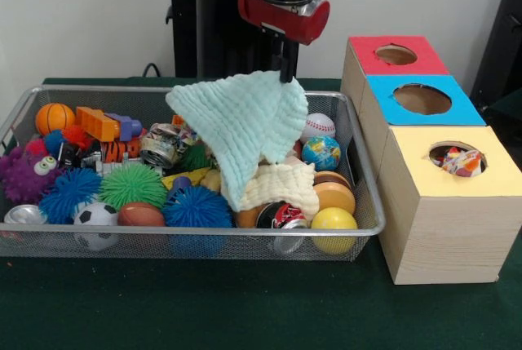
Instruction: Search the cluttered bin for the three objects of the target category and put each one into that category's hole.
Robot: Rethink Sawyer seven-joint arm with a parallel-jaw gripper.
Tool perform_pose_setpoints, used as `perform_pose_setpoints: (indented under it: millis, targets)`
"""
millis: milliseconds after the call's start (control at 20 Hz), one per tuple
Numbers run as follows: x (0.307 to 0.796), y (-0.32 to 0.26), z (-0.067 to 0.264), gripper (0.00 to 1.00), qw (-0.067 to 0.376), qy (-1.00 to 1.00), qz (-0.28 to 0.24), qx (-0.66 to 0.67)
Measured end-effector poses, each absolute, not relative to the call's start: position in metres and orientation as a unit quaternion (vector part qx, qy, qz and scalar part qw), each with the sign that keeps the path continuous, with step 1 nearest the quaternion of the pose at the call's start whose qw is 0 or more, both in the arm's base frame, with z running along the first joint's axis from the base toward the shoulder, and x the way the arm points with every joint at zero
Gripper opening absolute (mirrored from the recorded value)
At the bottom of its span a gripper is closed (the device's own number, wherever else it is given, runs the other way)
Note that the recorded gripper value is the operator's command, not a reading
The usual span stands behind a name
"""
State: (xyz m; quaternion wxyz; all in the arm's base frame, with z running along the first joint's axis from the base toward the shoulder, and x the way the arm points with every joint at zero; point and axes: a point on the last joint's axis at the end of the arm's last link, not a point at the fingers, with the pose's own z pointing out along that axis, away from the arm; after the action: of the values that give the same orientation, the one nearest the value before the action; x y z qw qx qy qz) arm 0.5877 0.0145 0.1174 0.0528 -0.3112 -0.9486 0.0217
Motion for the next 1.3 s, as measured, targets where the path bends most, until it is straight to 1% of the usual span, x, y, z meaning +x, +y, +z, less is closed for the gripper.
perform_pose_setpoints:
  millis: [450, 850, 900, 1300]
  targets:
    - [0.596, -0.008, 0.095, 0.0, 0.06, -0.944, 0.023, -0.323]
    - [0.6, -0.015, 0.086, 0.0, 0.061, -0.943, 0.025, -0.325]
    - [0.599, -0.015, 0.084, 1.0, 0.063, -0.943, 0.025, -0.326]
    - [0.597, -0.016, 0.079, 1.0, 0.068, -0.942, 0.025, -0.327]
